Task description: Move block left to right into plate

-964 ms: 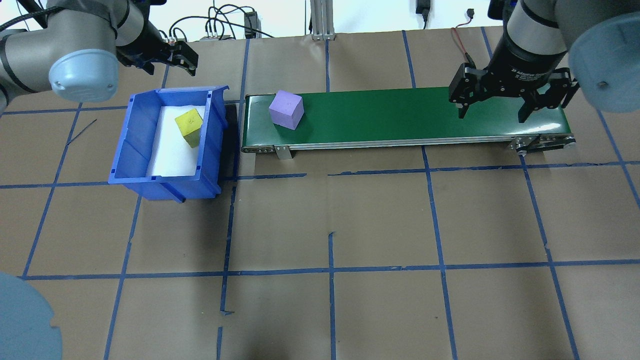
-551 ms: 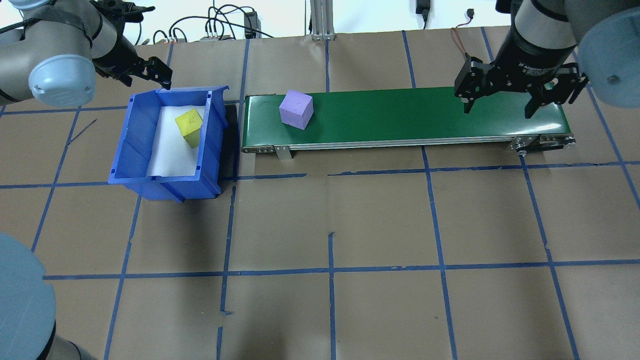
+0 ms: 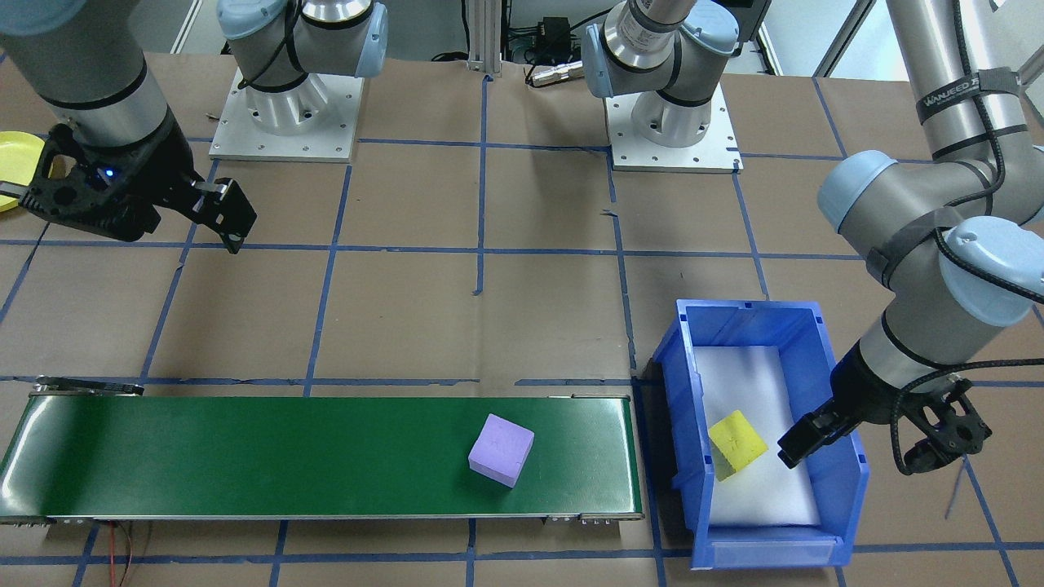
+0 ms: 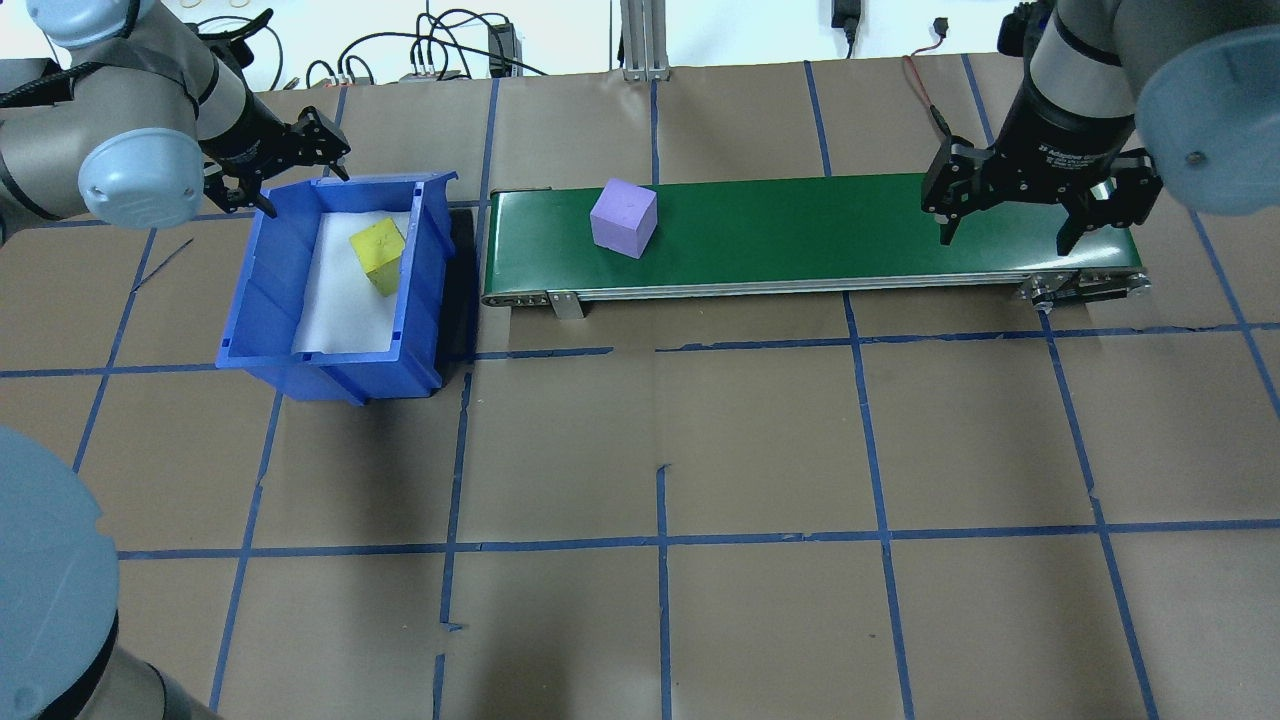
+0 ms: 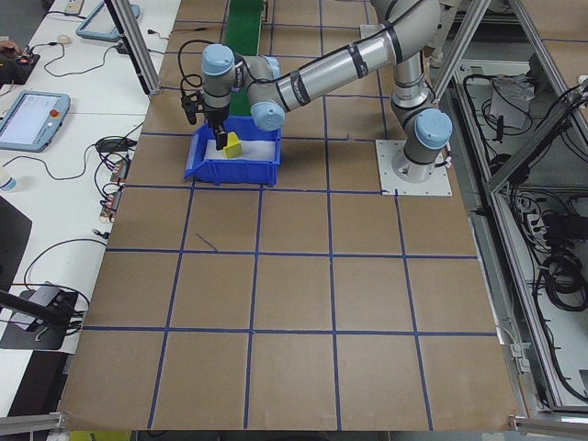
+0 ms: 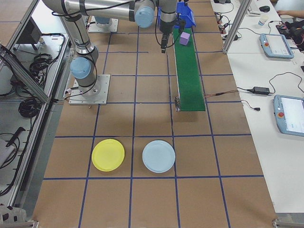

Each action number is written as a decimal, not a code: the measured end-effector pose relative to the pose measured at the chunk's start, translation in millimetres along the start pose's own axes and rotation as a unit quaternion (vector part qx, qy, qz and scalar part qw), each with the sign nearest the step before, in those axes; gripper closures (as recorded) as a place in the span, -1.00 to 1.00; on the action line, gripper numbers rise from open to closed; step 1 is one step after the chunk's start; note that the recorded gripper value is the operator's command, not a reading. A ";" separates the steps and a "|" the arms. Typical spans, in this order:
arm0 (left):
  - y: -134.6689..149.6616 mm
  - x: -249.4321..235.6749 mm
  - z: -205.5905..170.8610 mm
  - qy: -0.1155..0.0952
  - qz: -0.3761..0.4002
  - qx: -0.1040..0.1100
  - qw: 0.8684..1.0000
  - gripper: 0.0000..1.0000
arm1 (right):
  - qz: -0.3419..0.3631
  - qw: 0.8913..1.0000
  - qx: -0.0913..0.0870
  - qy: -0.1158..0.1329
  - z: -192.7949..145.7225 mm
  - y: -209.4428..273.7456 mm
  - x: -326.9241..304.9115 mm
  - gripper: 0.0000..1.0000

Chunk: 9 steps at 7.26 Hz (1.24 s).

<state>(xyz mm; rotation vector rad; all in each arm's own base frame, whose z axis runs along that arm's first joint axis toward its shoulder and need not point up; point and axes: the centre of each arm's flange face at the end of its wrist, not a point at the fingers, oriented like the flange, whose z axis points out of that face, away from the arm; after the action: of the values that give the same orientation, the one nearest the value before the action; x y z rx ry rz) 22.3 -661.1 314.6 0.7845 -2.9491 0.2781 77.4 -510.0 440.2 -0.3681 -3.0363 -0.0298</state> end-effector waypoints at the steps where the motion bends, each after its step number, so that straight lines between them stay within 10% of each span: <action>1: 1.9 0.6 4.5 0.003 -0.044 -0.005 0.999 -1.00 | 0.013 1.000 0.000 0.001 18.0 -11.8 10.4 -1.00; 5: 10.4 24.6 24.9 0.030 -0.105 -0.021 0.994 -1.00 | 0.052 0.998 0.033 -0.010 70.4 -63.1 41.1 -1.00; 9: 16.9 28.9 57.1 0.022 -0.101 -0.044 0.994 -1.00 | 0.065 0.994 0.034 -0.077 105.8 -102.3 97.7 -1.00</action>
<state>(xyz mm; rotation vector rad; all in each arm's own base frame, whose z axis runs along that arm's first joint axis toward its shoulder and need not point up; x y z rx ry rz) -12.8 -671.8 259.5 1.0391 -2.7915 0.1474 -50.0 -583.1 342.0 -0.5880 -3.1470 0.1145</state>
